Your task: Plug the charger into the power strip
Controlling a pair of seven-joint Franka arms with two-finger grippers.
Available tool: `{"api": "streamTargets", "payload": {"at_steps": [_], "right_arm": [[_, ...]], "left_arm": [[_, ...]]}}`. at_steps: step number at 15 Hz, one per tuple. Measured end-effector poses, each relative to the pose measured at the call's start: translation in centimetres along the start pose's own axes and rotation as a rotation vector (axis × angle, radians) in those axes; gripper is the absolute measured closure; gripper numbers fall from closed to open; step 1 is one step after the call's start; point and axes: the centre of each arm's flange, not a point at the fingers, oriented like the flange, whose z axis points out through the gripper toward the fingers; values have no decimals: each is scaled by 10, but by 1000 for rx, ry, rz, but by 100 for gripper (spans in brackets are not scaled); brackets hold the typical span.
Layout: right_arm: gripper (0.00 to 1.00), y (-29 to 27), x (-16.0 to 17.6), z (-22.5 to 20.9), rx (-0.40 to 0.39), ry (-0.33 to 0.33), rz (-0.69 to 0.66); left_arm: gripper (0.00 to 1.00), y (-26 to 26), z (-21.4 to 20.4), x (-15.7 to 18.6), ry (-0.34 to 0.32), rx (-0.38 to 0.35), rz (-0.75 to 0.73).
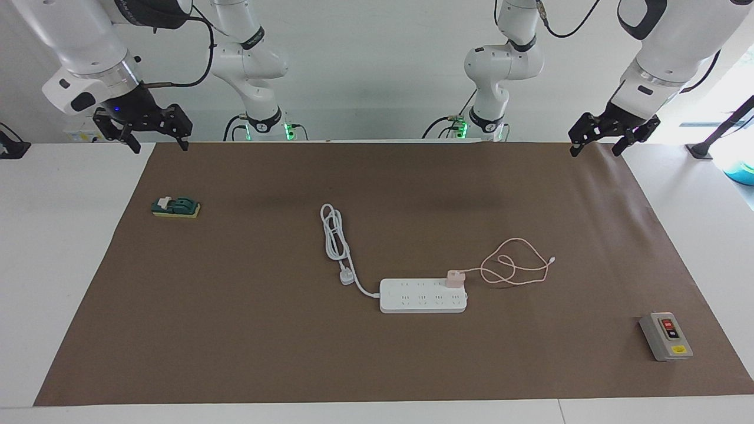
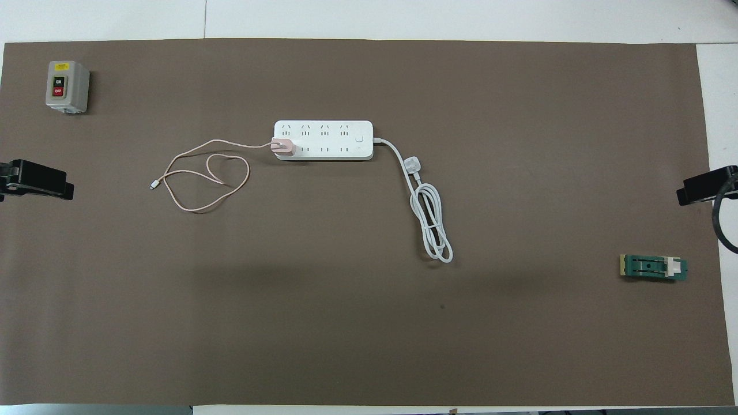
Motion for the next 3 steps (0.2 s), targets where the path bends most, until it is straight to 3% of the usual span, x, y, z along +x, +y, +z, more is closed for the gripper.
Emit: {"api": "streamTargets", "payload": {"at_steps": [3], "right_arm": [[0, 0, 0, 0, 0, 0, 0]], "left_arm": [[0, 0, -1, 0, 3, 0, 1]]}}
